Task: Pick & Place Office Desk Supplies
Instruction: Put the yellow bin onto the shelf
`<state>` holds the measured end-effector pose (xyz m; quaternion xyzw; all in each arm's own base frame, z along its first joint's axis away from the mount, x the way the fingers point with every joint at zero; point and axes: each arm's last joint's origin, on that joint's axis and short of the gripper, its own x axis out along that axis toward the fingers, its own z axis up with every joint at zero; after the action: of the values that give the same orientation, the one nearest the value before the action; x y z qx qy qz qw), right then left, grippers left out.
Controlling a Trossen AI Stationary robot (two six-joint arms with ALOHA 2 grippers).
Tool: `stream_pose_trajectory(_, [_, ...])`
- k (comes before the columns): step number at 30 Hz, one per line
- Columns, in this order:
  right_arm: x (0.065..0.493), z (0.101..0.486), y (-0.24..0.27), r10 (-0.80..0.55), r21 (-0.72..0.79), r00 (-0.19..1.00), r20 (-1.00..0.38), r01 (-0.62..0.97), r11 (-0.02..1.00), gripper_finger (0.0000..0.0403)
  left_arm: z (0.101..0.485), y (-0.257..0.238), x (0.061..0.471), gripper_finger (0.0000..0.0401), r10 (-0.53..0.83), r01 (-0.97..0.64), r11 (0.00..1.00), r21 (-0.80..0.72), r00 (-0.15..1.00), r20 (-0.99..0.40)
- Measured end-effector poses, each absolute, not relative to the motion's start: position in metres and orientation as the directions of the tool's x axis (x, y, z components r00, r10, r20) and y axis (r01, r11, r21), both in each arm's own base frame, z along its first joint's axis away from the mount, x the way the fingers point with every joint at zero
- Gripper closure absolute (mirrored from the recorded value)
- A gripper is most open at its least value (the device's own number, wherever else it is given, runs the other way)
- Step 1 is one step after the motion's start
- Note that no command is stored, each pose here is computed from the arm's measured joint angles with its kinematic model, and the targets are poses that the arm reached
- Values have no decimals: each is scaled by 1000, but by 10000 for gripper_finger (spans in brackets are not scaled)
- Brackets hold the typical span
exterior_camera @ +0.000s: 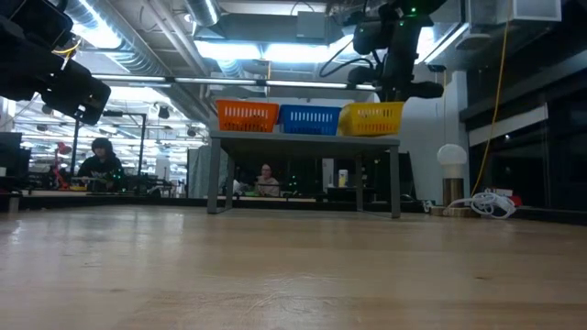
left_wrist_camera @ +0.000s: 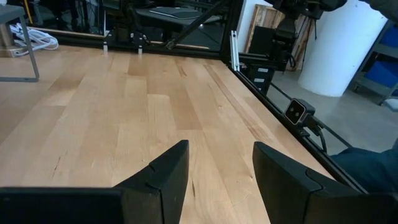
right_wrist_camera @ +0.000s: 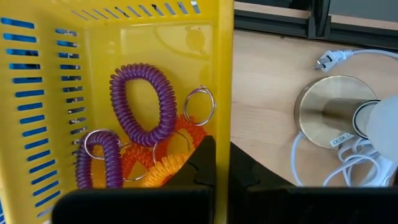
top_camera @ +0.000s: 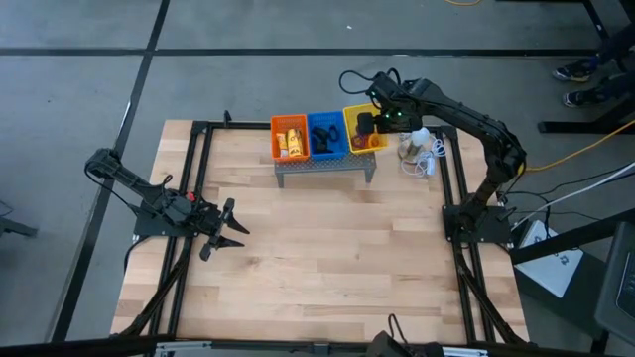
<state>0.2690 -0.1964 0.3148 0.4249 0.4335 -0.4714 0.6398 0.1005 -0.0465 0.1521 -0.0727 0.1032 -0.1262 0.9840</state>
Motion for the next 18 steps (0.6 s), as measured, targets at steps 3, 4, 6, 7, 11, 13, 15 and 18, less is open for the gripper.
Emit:
stream_pose_trajectory(3, [269,314,-197,-234,135,178,-956,972,191,400,152,-47,100,228,-263,233,958,-169,947,-185])
stream_pose_trajectory(4, [269,314,-197,-234,136,178,-956,973,188,400,152,-47,100,228,-263,233,958,-169,947,-185])
stream_pose_trajectory(6, [269,314,-197,-233,136,178,-956,973,184,400,152,-47,100,228,-266,235,957,-170,946,-185])
stream_pose_trajectory(7, [269,314,-196,-232,137,178,-956,973,183,400,152,-47,100,228,-270,240,956,-171,945,-186])
stream_pose_trajectory(11, [269,314,-196,-229,140,180,-957,973,181,400,152,-47,100,228,-288,257,950,-176,939,-189])
stream_pose_trajectory(13, [269,311,-196,-224,139,177,-958,975,176,400,152,-47,100,228,-289,257,950,-176,939,-188])
stream_pose_trajectory(15, [268,306,-195,-207,128,164,-965,976,174,400,152,-47,100,228,-288,257,950,-176,939,-188])
stream_pose_trajectory(18, [267,298,-194,-182,119,151,-972,978,173,400,152,-47,100,228,-289,257,950,-176,939,-189])
